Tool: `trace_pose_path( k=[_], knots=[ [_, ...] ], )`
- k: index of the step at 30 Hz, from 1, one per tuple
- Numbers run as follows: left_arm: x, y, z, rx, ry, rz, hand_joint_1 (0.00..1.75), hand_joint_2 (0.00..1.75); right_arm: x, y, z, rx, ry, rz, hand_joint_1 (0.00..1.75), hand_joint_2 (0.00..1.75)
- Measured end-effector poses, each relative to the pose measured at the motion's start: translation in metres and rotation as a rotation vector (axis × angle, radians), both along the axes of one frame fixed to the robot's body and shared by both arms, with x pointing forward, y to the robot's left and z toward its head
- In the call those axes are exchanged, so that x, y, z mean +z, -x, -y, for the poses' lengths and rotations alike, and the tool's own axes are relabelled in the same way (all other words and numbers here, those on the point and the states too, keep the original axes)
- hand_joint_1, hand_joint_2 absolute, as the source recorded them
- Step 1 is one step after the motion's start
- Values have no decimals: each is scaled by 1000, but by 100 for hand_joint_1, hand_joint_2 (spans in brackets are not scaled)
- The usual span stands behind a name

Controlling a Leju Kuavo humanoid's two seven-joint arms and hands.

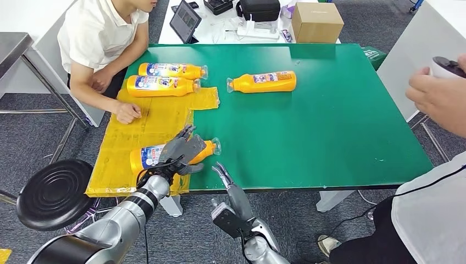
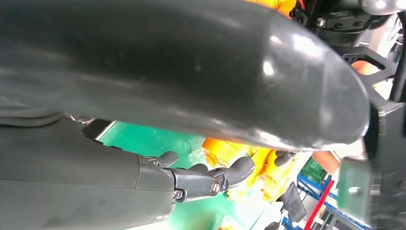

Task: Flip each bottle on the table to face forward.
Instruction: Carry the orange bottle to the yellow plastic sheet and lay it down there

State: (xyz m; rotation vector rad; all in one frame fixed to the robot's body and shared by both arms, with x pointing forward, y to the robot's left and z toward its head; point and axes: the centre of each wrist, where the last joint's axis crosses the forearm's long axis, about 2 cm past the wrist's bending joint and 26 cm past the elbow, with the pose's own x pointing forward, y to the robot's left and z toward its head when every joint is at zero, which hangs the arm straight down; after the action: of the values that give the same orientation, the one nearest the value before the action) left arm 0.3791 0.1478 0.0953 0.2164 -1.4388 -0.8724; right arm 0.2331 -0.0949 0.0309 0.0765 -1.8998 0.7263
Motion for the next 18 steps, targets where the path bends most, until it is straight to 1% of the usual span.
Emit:
trace_pose_path(
  k=[4,8,12,18],
  knots=[
    [0,2,2,20,228,-73,0,175,-1,2,0,-13,-5,9,0,0],
    [0,4,4,19,367,-99,0,175,-3,7,0,-30,-10,9,0,0],
    [-2,12,6,14,433,-92,0,175,-4,11,2,-42,-16,11,0,0],
    [-3,25,15,-8,465,-60,0,175,-7,16,6,-53,0,16,0,0]
  ],
)
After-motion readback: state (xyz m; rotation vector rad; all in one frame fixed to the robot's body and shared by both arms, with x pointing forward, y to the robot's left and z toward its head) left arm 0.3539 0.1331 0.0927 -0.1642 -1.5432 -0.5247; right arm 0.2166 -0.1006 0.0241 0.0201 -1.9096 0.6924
